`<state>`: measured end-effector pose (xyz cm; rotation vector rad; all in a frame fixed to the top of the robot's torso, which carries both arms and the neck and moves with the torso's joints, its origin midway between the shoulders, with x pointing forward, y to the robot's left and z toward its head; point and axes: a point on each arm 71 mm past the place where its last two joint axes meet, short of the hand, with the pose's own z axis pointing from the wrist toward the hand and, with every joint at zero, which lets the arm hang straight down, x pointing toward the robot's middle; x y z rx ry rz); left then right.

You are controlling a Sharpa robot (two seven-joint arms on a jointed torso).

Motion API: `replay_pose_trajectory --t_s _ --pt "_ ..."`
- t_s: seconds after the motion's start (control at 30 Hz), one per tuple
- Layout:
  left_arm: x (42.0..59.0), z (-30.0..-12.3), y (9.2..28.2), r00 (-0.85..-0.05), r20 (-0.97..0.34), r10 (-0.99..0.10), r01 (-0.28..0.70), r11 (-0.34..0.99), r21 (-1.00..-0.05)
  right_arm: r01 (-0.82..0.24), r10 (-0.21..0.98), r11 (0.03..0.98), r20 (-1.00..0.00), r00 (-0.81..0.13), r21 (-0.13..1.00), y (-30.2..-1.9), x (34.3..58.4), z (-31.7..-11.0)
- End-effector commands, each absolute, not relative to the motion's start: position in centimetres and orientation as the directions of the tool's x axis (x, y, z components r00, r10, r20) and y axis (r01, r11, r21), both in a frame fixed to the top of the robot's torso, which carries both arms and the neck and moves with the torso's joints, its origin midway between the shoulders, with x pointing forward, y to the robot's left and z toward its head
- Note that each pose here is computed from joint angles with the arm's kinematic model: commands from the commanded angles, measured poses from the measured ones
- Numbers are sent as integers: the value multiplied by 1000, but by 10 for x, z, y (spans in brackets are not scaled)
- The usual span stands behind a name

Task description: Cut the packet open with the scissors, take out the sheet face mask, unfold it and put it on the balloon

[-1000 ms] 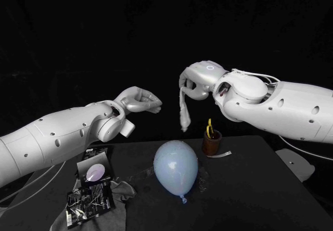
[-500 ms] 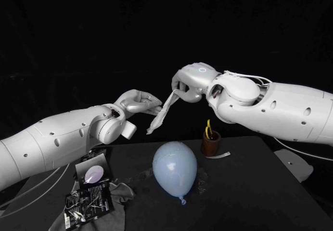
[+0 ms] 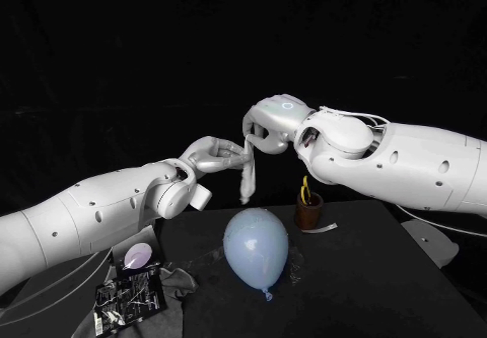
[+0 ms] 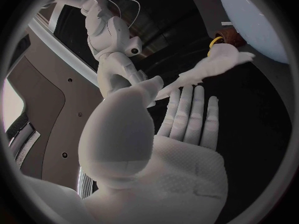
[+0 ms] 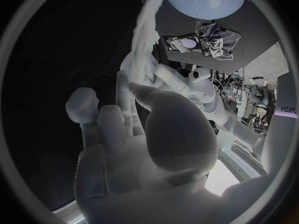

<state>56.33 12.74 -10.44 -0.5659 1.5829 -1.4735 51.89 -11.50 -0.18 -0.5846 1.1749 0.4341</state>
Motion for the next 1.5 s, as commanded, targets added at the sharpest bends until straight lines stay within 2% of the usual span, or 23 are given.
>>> replay_pose_trajectory --t_s 0.03,0.63,0.93,1.5 --pt "560 -102 121 -537 -309 -785 275 183 -944 -597 16 774 -936 352 -211 -113 517 0" --pt "560 -103 118 -527 -299 -796 269 178 -947 -601 17 772 -938 347 -208 -108 516 0" --pt "561 -104 122 -529 -276 -802 248 165 -955 -589 9 781 -939 344 -208 -113 518 -1" --pt "566 -107 133 -480 -289 -828 210 211 -955 -589 15 781 -938 347 -205 -115 516 -1"
